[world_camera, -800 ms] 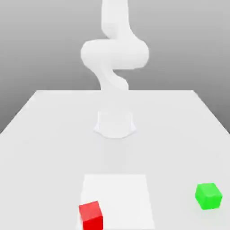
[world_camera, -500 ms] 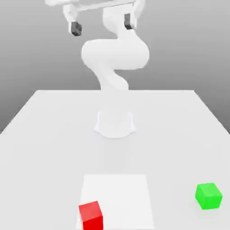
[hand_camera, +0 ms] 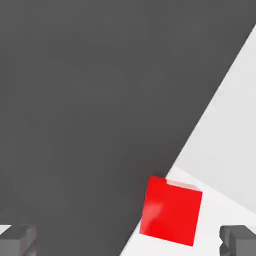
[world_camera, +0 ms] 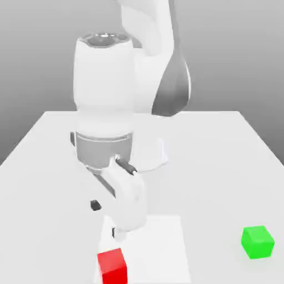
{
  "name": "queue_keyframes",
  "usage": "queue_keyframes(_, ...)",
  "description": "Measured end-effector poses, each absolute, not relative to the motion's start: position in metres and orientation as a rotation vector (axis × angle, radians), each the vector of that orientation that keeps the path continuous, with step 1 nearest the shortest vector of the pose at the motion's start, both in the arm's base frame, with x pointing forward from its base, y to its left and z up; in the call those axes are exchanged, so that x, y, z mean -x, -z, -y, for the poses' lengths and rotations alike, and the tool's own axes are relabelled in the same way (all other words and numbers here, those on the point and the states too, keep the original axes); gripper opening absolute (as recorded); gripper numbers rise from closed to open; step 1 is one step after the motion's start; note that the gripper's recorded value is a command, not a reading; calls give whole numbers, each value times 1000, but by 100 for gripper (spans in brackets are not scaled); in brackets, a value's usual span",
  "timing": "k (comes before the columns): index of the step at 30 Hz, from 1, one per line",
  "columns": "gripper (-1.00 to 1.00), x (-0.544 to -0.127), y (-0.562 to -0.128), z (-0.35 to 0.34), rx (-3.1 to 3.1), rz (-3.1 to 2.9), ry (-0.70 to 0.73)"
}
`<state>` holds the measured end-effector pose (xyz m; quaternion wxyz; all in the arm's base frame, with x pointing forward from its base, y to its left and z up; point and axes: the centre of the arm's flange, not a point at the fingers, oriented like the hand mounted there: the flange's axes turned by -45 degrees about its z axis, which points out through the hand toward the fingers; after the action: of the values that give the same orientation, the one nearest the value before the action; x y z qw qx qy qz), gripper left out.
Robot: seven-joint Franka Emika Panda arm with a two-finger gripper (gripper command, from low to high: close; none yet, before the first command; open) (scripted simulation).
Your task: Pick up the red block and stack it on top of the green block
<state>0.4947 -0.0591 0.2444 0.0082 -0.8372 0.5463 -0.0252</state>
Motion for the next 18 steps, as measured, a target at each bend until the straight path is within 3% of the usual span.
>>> queue_keyframes(6, 0, -487, -156, 61, 2561, -1819, 1)
queue_keyframes(7, -100, -487, -148, 61, 2561, -1819, 0)
queue_keyframes(13, -100, -487, -144, 61, 2560, -1819, 4)
queue_keyframes(18, -100, -488, -194, 61, 2559, -1820, 3)
